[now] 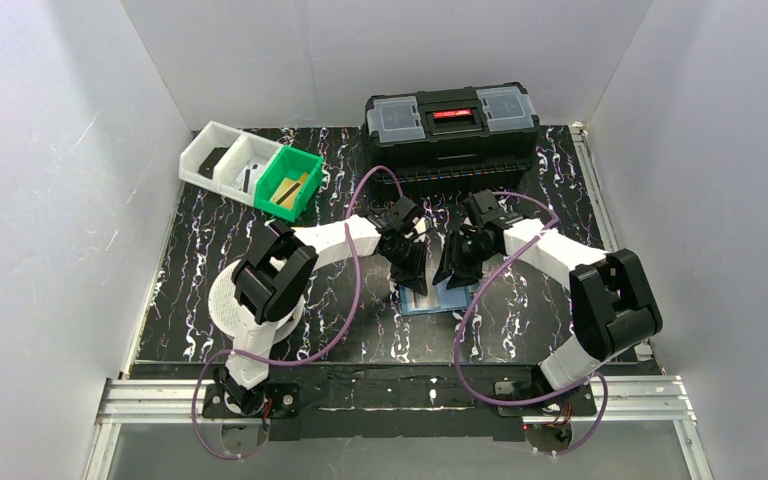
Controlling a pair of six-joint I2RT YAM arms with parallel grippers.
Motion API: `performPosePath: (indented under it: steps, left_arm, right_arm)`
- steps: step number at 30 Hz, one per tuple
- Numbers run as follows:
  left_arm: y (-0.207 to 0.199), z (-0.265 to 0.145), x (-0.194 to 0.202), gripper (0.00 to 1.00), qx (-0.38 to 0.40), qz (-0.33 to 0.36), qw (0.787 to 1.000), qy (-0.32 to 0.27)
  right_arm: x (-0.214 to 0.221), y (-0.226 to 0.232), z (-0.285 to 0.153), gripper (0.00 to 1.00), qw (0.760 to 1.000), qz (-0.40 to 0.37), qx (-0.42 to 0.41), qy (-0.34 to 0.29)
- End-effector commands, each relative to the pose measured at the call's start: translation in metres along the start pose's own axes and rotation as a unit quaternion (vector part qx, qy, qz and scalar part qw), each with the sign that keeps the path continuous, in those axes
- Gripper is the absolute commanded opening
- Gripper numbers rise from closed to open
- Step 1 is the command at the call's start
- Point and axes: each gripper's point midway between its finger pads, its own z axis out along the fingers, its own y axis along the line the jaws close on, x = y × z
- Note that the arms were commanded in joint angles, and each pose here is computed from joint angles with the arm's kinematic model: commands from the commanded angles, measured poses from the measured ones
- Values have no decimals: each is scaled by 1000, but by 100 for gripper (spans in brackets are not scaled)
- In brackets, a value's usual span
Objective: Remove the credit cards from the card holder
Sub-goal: Remove the credit card from the card holder.
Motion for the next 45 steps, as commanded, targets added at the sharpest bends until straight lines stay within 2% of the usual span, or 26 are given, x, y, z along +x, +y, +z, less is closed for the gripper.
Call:
performPosePath:
  steps: [1,9,12,17,22,27,37,45]
  left_arm:
    - [-9,-2,-6,0,9,4,1000,-4]
    - [-11,-1,-8,0,11,6,1000,-4]
    - [-13,-1,-9,0,13,7,1000,-3]
    - [-12,-3,-9,0,11,10,1000,-3]
    - [-10,-7,-9,0,4,10,1000,-6]
    - [-5,-23,-12,0,-11,10,1000,-25]
    - [4,-44,-7,0,-38,12,998,-47]
    - [9,-35,3,0,-35,6,999,-24]
  right_arm:
    - [-10,6,7,45,999,-38,24,-13]
    - [2,0,26,39,997,-57,58,8]
    - [2,-6,28,29,996,-54,77,8]
    - [3,-13,31,24,994,-52,92,12]
    - [6,-22,34,9,993,-41,108,17]
    - [11,-22,38,1,995,-27,89,27]
    - [15,-20,44,1,998,9,31,60]
    - [17,-19,46,1,997,22,14,70]
